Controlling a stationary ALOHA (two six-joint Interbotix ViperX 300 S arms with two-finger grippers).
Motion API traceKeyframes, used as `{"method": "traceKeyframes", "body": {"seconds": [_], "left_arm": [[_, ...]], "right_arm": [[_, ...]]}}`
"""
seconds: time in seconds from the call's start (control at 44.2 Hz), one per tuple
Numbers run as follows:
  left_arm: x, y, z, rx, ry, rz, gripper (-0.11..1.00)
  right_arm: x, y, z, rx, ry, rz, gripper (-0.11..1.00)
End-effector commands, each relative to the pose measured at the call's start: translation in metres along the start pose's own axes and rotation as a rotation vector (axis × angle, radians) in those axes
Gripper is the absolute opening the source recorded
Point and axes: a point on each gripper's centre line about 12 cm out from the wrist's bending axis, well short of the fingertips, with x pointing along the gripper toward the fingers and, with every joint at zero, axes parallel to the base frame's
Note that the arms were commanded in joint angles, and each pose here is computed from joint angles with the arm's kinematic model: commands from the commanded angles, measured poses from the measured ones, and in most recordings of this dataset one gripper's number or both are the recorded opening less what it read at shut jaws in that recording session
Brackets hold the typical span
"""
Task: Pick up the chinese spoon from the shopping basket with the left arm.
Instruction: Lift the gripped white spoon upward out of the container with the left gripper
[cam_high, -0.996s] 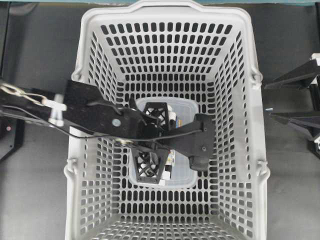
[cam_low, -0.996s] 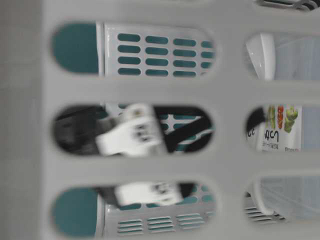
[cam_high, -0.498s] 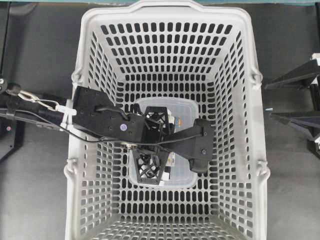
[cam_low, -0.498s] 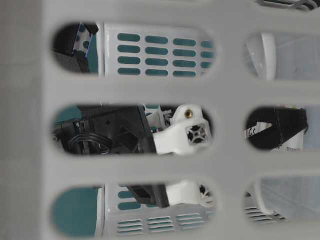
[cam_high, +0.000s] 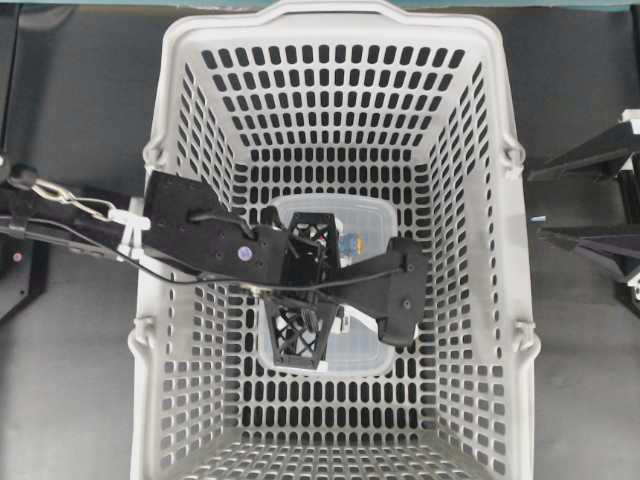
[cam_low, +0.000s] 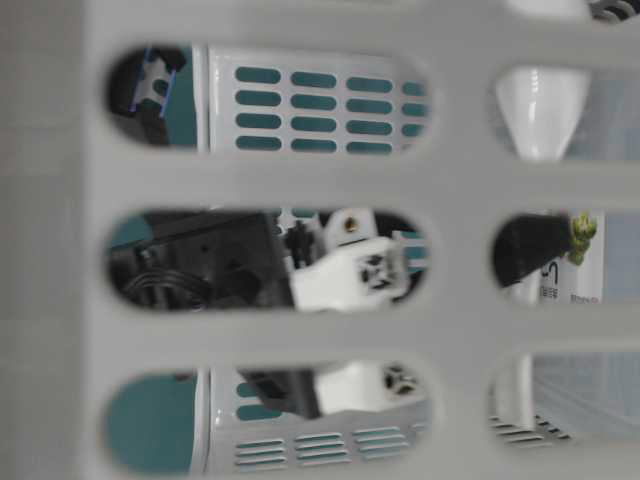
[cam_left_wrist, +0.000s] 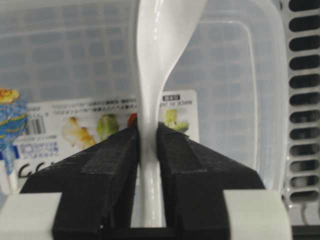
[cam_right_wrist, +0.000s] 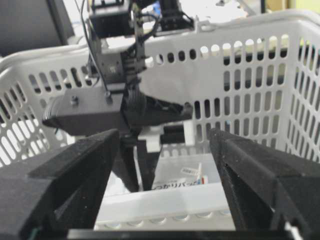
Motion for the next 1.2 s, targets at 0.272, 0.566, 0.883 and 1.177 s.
{"method": "traceKeyframes", "body": {"seconds": [0.272,0.566,0.883,1.177], "left_arm": [[-0.127,-0.009,0.033,0.0,-0.154,-0.01,0.11],[-0.199,-0.009,0.047,-0.041,-0.123,-0.01,0.11],[-0.198,-0.009,0.053,-0.046,-0.105,-0.008,0.11],[-0.196,-0.009,0.053,-0.068,-0.097,-0.01,0.11]], "right_arm": [[0.0,0.001,0.002,0.005,-0.009,0.002,0.7],[-0.001,0.001,0.004,0.011,-0.017,0.003,0.7],[-0.001,0.001,0.004,0.018,-0.015,0.003,0.7],[-0.001,0.001,0.004,0.018,-0.015,0.003,0.7]]}}
